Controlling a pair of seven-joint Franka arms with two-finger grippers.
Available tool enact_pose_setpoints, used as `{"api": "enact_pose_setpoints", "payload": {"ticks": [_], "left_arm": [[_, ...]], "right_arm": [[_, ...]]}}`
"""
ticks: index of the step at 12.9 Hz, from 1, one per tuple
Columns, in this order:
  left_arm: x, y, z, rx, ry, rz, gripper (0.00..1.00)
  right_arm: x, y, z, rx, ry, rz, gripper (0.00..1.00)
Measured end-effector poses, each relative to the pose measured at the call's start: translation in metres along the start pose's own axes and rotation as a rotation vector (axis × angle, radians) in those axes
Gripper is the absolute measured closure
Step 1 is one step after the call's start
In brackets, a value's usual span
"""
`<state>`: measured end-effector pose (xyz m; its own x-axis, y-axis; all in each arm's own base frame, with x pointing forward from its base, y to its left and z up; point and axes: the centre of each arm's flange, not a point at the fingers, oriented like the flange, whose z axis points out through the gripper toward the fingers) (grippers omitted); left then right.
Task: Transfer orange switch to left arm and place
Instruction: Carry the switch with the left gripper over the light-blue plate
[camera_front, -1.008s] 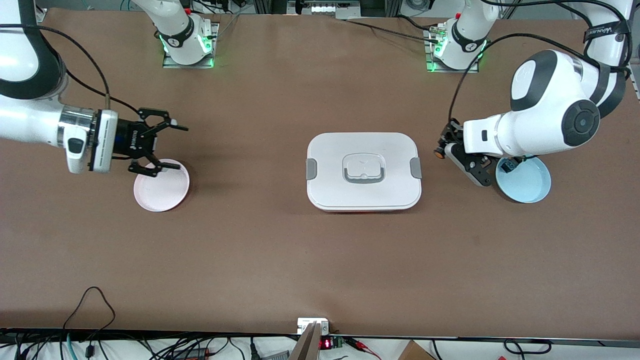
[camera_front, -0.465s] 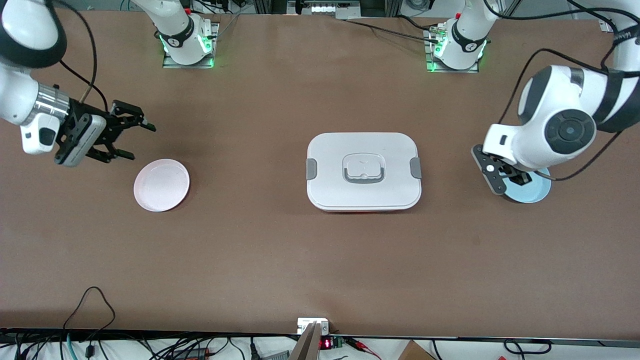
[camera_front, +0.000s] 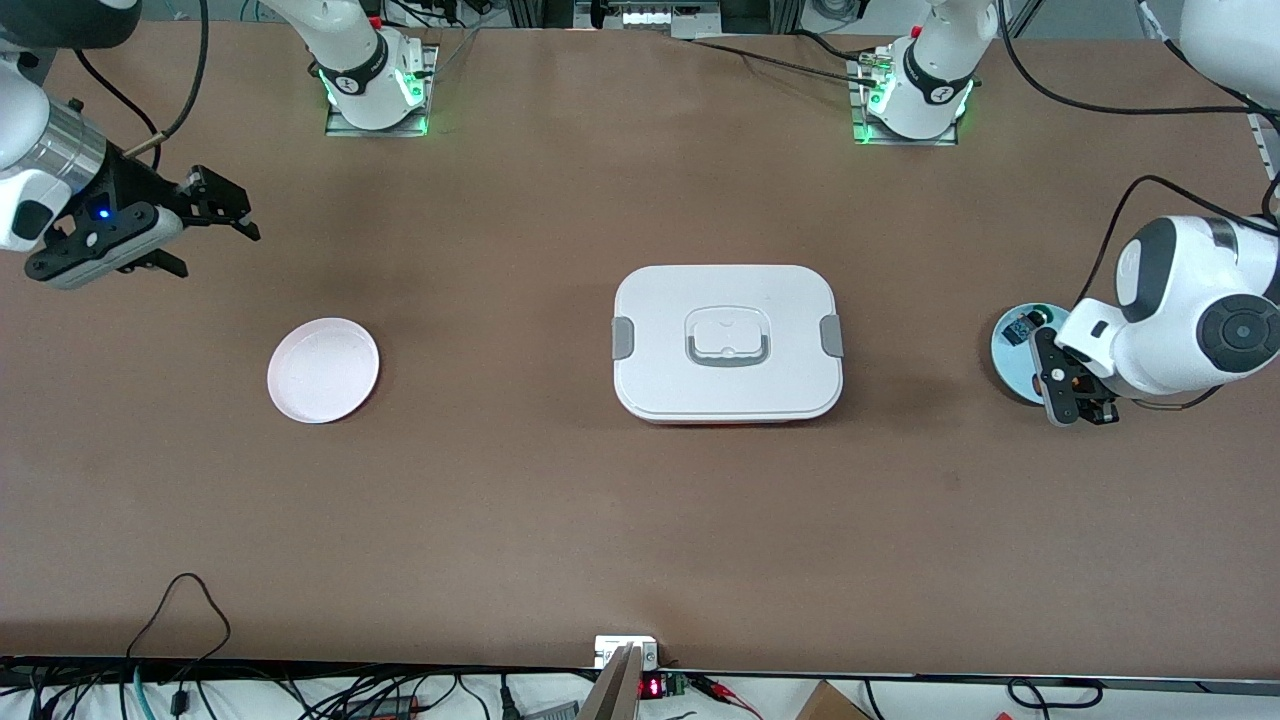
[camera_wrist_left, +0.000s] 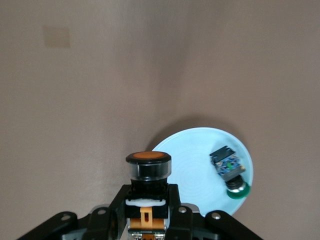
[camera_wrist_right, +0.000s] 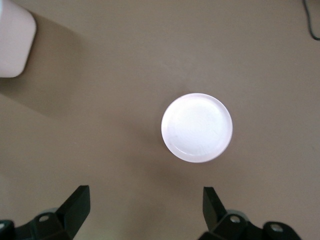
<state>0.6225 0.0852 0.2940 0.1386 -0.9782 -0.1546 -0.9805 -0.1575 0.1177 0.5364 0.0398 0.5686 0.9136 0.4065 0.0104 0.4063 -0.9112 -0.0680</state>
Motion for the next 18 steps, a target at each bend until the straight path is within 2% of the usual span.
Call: {"api": "enact_pose_setpoints", "payload": {"ticks": [2, 5, 9, 12, 17, 18], "left_arm": [[-0.023, -0.001, 0.030, 0.022, 0.029, 0.026, 0.65], [-0.055, -0.001, 0.070, 0.006, 0.063, 0.041, 0.65], [-0.052, 0.000, 0.090, -0.024, 0.077, 0.045, 0.65], [-0.053, 0.002, 0.102, -0.042, 0.085, 0.042, 0.65], [-0.059, 0.004, 0.111, -0.031, 0.095, 0.031, 0.65], [-0.060, 0.004, 0.111, -0.031, 0.096, 0.029, 0.59]], "right_arm": [[0.001, -0.006, -0.012, -0.027, -0.013, 0.064, 0.00], [0.010, -0.011, -0.023, -0.034, -0.018, 0.137, 0.00], [0.027, 0.001, 0.001, -0.037, -0.038, 0.163, 0.00], [0.025, 0.009, 0.000, -0.039, -0.033, 0.177, 0.00], [0.028, 0.003, -0.004, -0.041, -0.027, 0.177, 0.00], [0.029, 0.002, -0.004, -0.044, -0.027, 0.178, 0.00]]}}
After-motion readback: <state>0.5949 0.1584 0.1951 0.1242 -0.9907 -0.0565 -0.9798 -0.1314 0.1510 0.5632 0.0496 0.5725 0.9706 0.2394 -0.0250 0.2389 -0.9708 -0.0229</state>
